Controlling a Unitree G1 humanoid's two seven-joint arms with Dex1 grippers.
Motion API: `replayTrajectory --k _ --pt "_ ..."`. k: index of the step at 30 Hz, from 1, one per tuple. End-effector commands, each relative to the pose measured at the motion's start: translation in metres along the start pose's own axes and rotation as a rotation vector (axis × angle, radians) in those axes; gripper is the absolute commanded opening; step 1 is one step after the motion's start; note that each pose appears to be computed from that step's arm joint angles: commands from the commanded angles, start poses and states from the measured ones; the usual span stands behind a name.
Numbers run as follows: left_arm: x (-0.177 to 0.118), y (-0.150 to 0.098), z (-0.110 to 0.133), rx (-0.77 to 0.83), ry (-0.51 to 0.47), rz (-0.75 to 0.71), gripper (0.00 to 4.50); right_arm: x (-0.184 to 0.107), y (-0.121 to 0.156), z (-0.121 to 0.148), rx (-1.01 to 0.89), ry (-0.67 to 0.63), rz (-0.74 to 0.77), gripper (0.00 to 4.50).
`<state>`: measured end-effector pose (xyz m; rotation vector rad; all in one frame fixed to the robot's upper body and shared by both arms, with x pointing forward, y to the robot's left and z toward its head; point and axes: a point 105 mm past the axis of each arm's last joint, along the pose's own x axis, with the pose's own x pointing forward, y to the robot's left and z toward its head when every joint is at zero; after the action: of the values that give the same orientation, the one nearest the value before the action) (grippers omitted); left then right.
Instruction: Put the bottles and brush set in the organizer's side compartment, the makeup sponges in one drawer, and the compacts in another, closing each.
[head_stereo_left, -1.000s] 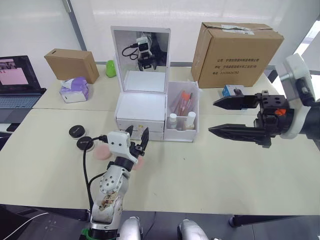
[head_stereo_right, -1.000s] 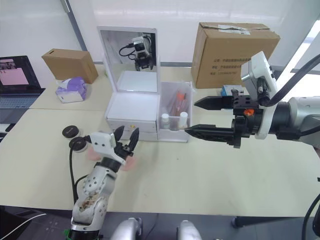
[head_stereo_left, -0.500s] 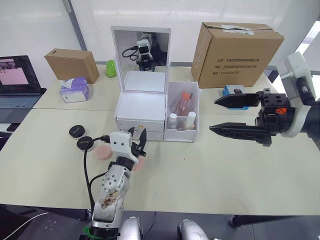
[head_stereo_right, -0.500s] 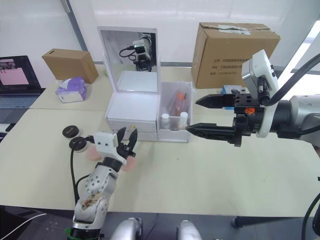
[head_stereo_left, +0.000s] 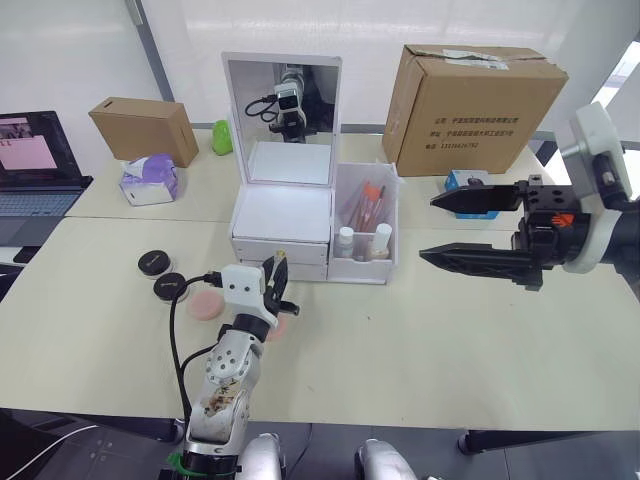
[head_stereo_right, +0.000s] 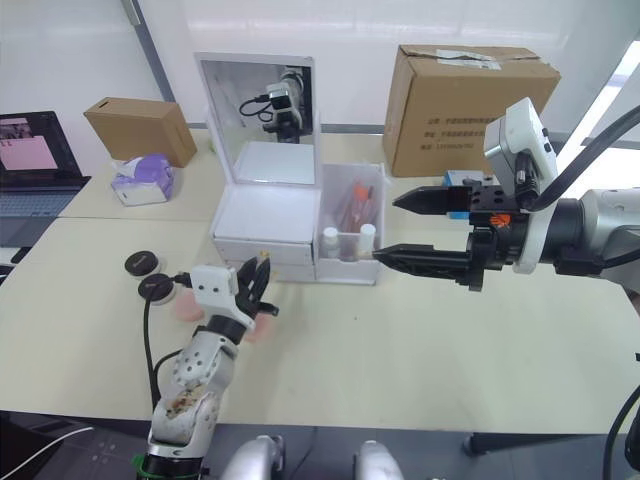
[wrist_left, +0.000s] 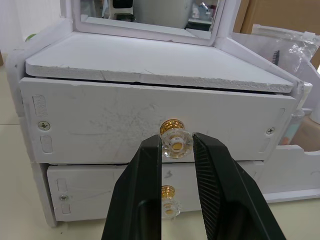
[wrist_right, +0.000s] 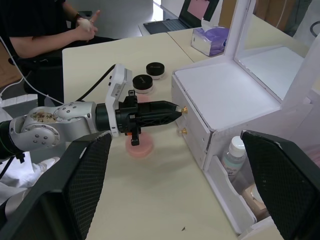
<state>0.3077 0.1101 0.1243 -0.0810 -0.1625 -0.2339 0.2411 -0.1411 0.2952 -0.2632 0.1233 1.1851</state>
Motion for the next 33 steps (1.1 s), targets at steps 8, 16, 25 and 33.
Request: replayTrajectory --k 8,16,25,33 --pt "-0.06 0.003 0.009 -0.004 0.051 -0.066 0.63 -0.001 0.003 0.007 -0.021 -0.048 0.025 4.5" --pt "-0.091 0.0 0.01 -0.06 0.136 -0.095 0.63 0.006 0.004 0.004 0.001 -0.066 0.074 4.5" --pt "-0.095 -0.007 0.008 -0.096 0.161 -0.135 0.63 0.003 0.003 0.004 0.001 -0.076 0.095 4.5" --pt "-0.097 -0.009 0.01 -0.178 0.14 -0.195 2.22 -0.003 0.0 0.002 -0.008 -0.084 0.1 4.5"
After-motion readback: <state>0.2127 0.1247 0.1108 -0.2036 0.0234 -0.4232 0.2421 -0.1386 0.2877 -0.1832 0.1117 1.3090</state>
